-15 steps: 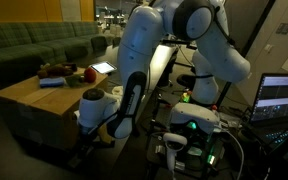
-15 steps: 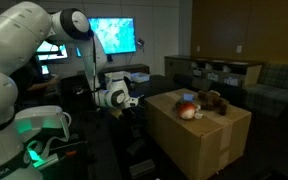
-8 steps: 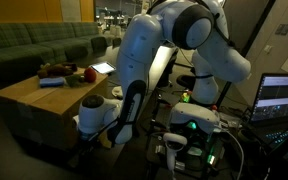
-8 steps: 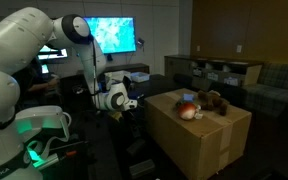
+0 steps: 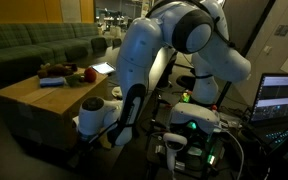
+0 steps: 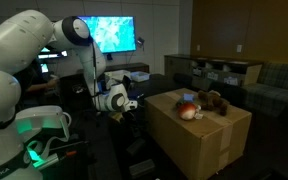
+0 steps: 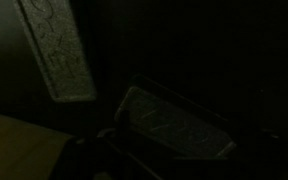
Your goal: Place the plastic and the towel from the box onto the table. Move the brown and red toys onto the box. Transfer the black object on the right of the box to the table. Put the blue object from the table onto the box. Pick up the black object from the box and position it on the table. Lastly, take the black object from the left side of the table and place it on the box.
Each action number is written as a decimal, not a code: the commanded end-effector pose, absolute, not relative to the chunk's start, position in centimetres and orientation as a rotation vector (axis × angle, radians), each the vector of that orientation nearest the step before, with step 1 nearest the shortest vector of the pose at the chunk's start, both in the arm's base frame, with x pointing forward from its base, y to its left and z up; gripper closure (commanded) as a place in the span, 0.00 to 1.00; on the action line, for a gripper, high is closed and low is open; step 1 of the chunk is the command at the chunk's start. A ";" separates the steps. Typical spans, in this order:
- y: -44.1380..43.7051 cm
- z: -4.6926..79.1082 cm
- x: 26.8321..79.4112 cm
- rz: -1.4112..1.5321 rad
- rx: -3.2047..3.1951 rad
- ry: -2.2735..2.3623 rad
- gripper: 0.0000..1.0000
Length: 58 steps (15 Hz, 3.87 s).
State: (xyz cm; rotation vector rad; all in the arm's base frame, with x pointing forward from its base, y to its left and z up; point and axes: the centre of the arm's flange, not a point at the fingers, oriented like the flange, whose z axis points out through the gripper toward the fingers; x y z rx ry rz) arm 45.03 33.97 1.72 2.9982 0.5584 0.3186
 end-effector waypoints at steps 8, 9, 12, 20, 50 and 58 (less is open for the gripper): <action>33.3 -0.2 44.6 0.267 3.050 0.639 0.00; 33.2 -0.2 44.6 0.267 3.059 0.649 0.00; 33.0 -0.4 44.9 0.273 3.086 0.668 0.00; 32.2 -0.7 46.6 0.294 3.127 0.694 0.00; 33.4 5.9 47.4 0.651 3.232 0.831 0.41; 34.4 6.0 47.3 0.701 3.230 0.946 0.00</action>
